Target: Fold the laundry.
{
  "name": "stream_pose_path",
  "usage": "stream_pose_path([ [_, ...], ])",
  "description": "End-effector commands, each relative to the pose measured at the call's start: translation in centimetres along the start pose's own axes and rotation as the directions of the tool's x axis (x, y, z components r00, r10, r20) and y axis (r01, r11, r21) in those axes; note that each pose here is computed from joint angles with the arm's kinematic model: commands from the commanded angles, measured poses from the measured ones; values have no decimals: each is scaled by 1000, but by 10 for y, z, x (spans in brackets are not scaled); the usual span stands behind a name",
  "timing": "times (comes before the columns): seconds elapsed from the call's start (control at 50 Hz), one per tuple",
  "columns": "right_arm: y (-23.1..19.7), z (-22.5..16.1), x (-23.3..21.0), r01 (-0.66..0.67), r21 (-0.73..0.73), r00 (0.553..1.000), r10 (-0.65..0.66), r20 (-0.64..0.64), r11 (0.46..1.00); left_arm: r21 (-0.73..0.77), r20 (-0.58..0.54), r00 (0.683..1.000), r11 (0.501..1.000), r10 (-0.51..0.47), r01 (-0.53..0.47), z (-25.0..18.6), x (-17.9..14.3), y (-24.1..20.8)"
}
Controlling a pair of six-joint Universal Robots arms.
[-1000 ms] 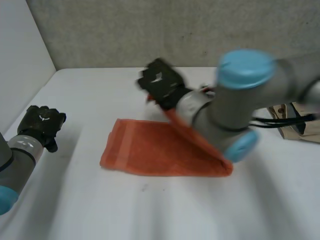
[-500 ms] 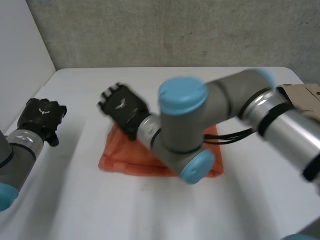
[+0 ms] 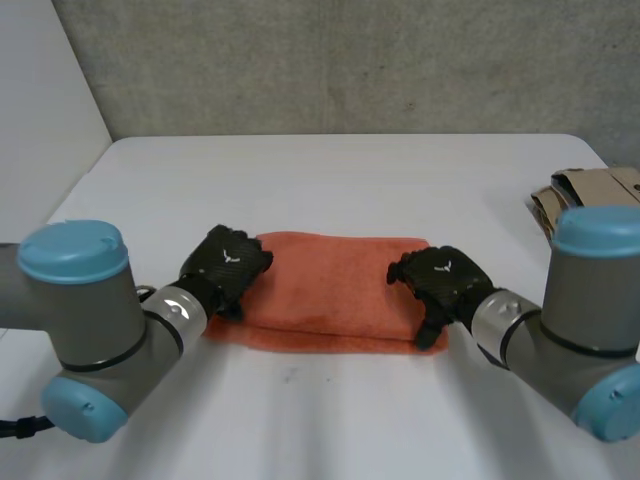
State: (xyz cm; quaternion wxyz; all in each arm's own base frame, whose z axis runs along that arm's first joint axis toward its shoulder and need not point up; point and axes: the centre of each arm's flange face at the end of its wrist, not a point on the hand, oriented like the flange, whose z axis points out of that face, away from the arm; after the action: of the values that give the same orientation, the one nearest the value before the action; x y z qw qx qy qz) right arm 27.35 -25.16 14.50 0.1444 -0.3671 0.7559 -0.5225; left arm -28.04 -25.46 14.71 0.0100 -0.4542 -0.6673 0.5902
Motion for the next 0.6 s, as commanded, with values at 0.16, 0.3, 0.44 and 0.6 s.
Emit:
stream_pose_path([
  [0.16, 21, 9, 6, 19, 30, 999, -17, -40, 999, -134, 103, 994, 990, 46, -32, -9, -2, 14],
  [0.3, 28, 6, 29, 17, 0, 996, -17, -87, 1000, -78, 111, 993, 996, 48, -40, -26, -1, -6],
  [0.44, 32, -15, 49, 170, -85, 974, -181, -135, 982, -23, 155, 988, 1000, -3, 6, -43, -14, -26],
  [0.6, -2, -26, 72, 416, -86, 878, -424, -222, 905, -3, 176, 981, 997, -80, 82, -53, -23, -33],
])
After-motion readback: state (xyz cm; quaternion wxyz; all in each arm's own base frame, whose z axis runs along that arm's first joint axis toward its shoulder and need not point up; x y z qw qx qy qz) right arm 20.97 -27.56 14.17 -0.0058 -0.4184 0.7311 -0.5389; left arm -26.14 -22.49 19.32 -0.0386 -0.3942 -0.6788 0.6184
